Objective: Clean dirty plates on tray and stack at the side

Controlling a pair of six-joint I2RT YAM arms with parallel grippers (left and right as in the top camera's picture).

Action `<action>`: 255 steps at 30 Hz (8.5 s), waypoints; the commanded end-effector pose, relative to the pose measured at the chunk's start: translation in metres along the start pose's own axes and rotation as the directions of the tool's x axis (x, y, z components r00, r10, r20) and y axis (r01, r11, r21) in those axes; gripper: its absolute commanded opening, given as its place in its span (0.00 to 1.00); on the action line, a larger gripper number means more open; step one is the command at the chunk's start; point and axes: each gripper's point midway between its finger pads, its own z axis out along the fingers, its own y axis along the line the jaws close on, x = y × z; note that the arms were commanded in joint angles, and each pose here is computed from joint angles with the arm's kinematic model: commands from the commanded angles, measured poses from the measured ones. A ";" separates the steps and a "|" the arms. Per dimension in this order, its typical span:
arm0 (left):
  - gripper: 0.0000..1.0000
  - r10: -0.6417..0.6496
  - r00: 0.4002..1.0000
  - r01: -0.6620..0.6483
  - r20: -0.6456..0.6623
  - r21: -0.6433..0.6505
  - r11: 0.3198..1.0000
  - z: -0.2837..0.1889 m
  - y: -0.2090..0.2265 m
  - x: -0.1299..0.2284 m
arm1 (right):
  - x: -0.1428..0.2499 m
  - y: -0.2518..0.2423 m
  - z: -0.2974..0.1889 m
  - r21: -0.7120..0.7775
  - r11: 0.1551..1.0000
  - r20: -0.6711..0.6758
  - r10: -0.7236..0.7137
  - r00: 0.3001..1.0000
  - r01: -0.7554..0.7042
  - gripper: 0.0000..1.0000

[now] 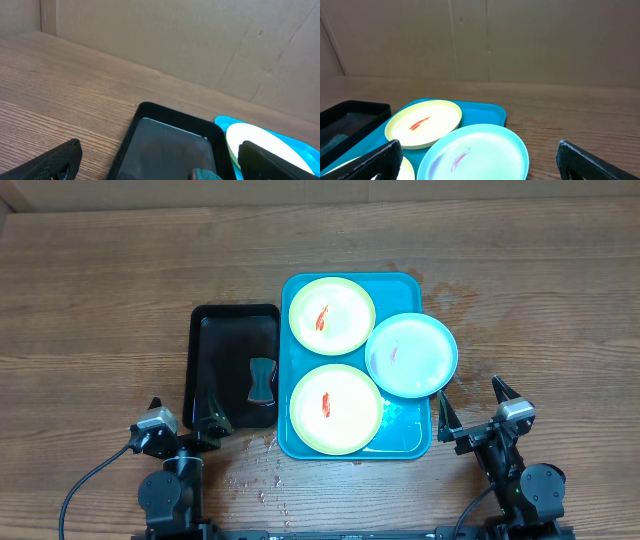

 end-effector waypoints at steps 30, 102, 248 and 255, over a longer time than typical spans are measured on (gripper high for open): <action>1.00 0.022 1.000 -0.022 -0.003 0.006 1.000 0.000 -0.001 0.001 | 0.002 -0.001 0.000 0.006 1.000 0.003 0.003 1.000 -0.003 1.00; 1.00 0.022 1.000 -0.022 -0.003 0.006 1.000 0.000 -0.001 0.001 | 0.002 -0.001 0.000 0.006 1.000 0.003 0.003 1.000 -0.003 1.00; 1.00 0.016 1.000 -0.018 0.016 0.140 0.990 -0.002 -0.026 -0.007 | -0.014 0.005 0.000 -0.026 1.000 0.066 -0.008 0.998 0.010 1.00; 1.00 0.030 0.999 -0.026 -0.012 0.233 0.972 -0.023 -0.055 -0.046 | -0.041 0.014 -0.006 -0.078 0.996 0.120 0.060 0.991 -0.051 1.00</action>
